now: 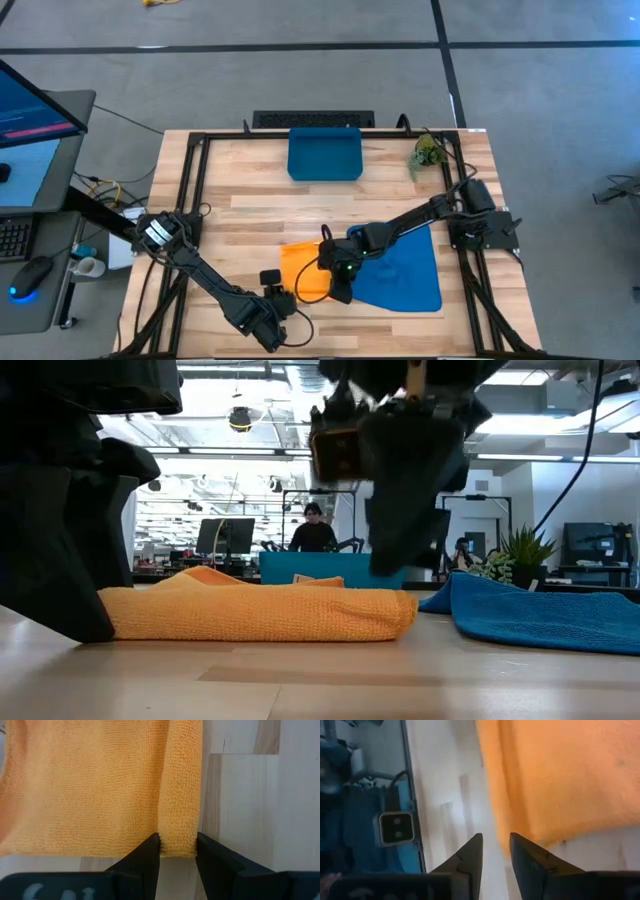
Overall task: Roll microfiber towels into tight, uniform cylinder then place into a basket
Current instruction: Roll the yellow microfiber cloth
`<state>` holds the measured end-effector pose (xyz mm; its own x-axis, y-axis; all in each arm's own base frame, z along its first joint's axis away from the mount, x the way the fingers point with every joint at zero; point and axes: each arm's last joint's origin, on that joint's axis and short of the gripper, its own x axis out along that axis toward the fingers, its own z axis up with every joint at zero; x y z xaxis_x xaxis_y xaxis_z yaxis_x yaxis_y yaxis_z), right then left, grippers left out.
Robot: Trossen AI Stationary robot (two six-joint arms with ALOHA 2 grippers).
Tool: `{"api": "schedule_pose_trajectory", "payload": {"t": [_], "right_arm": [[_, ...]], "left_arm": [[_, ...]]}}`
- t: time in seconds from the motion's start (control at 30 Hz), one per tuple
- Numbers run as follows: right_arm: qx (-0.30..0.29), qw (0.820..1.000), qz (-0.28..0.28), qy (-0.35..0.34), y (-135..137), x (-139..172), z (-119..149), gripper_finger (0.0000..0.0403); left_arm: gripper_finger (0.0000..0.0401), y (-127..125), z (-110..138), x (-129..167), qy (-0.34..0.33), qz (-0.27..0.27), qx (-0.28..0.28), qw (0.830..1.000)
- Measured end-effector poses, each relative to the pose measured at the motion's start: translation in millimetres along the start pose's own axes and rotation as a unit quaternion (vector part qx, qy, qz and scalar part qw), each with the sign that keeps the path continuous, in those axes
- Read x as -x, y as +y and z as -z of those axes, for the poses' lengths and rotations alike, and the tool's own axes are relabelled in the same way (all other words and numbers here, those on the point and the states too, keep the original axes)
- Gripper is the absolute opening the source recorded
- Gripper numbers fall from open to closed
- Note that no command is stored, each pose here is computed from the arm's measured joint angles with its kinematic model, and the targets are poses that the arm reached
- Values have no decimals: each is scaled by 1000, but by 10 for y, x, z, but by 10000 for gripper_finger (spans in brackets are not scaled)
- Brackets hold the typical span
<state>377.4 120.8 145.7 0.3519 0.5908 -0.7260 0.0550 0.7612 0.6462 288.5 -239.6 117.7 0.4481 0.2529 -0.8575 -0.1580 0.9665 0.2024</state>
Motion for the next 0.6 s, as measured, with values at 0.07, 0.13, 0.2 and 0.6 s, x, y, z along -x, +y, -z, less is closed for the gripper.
{"api": "schedule_pose_trajectory", "payload": {"t": [0.07, 0.13, 0.2, 0.6], "right_arm": [[26, 1000, -4, -8, 115, 52, 20, 119], [53, 998, 5, -17, 237, 89, 70, 119], [94, 995, 20, -34, 356, 98, 123, 119], [210, 966, 99, -114, 575, -230, 277, 119]], "left_arm": [[113, 2, 2, -1, 1, -1, 3, 1000], [113, 2, 2, -1, 1, -1, 3, 1000], [113, 2, 3, -1, 1, -1, 3, 1000], [113, 2, 3, -1, 1, -1, 3, 1000]]}}
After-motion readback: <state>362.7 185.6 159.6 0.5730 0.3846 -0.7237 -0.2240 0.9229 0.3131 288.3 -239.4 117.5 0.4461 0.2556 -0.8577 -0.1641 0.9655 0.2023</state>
